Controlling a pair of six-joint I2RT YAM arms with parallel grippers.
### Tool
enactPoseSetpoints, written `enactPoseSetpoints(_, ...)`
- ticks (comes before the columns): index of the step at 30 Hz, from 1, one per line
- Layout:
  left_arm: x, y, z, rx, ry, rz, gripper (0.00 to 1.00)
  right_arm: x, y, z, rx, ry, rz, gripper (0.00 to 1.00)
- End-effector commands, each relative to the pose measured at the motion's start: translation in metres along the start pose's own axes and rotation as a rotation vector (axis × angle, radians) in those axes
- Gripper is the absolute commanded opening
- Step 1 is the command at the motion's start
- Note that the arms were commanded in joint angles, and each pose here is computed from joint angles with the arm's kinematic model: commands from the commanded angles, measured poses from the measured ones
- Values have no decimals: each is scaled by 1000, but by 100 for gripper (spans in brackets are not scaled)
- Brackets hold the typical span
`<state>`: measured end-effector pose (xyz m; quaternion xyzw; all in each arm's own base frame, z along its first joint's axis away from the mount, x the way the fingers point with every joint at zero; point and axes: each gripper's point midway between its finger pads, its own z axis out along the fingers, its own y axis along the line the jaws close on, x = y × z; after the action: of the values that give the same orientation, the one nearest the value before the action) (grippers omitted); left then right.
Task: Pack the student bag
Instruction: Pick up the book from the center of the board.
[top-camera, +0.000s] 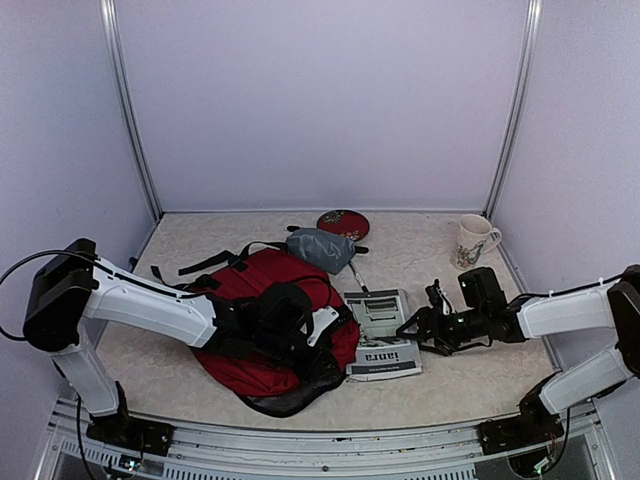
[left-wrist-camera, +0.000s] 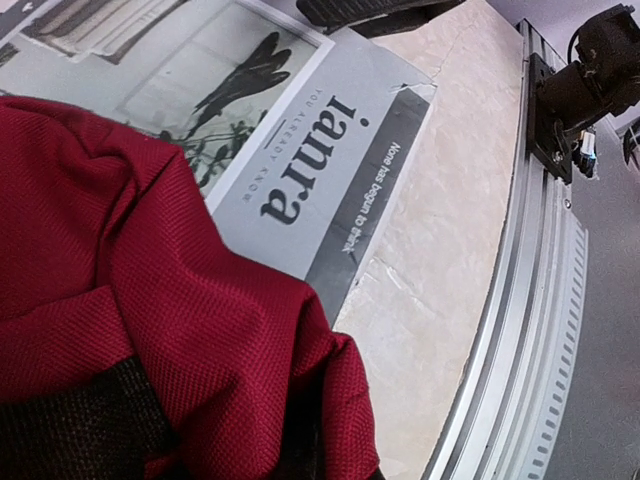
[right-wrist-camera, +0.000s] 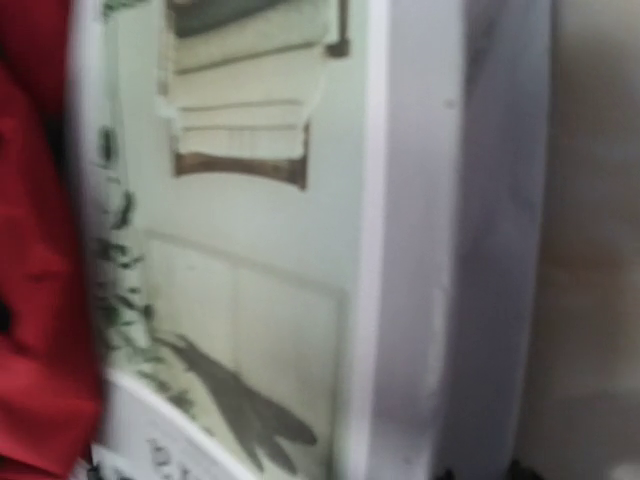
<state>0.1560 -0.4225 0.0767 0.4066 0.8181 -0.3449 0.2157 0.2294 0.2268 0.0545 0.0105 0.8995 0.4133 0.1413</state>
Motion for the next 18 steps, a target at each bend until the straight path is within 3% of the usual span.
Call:
enactPoseSetpoints(1, -14, -23, 9, 110, -28, 13, 0, -13, 54, -4, -217, -53, -67, 87)
enactPoseSetpoints(7, -17, -25, 6, 115, -40, 28, 0, -10, 99, -11, -361, -68, -135, 86)
enactPoseSetpoints(14, -19, -24, 4, 109, -47, 39, 0, -8, 76, 2, -193, -109, -76, 81)
enactPoseSetpoints(18, -21, -25, 1, 112, -51, 49, 0, -5, 66, 7, -120, -102, -54, 67)
